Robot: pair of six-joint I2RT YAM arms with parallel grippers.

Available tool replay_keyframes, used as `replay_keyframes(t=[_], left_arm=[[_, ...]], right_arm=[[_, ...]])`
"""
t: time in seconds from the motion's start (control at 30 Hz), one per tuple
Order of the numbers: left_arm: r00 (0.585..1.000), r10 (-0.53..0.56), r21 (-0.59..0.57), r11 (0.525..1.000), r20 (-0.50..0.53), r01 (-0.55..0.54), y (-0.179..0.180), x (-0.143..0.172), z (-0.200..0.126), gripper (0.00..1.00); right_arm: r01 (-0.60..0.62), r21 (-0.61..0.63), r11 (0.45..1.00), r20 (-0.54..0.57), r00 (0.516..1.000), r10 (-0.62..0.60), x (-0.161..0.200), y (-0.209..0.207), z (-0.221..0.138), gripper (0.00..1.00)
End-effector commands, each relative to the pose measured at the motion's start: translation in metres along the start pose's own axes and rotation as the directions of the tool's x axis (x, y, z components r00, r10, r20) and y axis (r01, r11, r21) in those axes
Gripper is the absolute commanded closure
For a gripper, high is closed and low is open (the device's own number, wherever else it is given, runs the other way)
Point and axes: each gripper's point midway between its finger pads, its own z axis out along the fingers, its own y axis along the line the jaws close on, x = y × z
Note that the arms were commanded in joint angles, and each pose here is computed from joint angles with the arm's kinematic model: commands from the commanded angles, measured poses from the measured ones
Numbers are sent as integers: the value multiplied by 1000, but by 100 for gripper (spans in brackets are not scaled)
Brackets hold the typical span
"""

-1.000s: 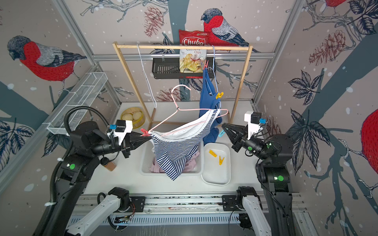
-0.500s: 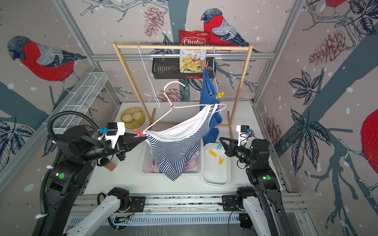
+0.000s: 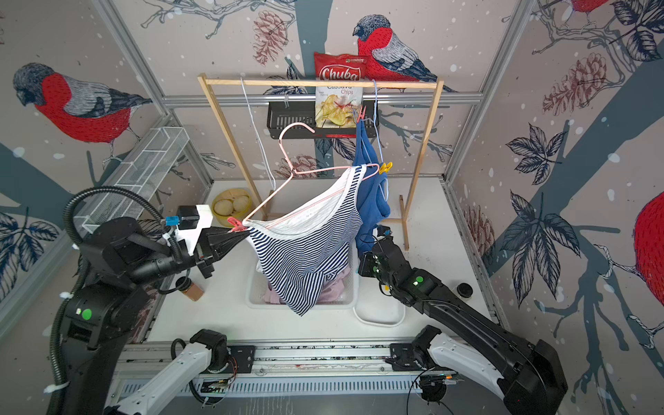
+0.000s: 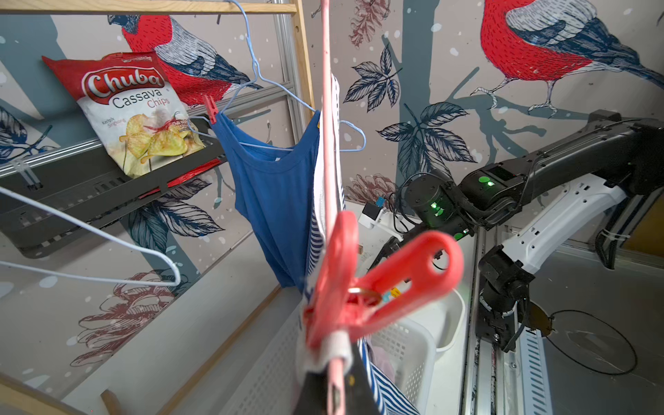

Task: Remove the clothespins securing tank tops to the hanger
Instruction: Place the clothespin in the storage box.

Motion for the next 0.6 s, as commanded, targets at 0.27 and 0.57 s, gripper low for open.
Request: replay_keyframes(t=[0.27, 0.57], left_arm=[[999, 5, -34, 999, -38, -6, 9, 12, 4, 100], [999, 22, -29, 999, -33, -23, 6, 14, 3, 100]], right_arm=[[-183, 143, 973, 186, 970, 155, 5, -66, -8, 96], [-231, 139, 963, 72, 972, 223, 37, -83, 13, 70]])
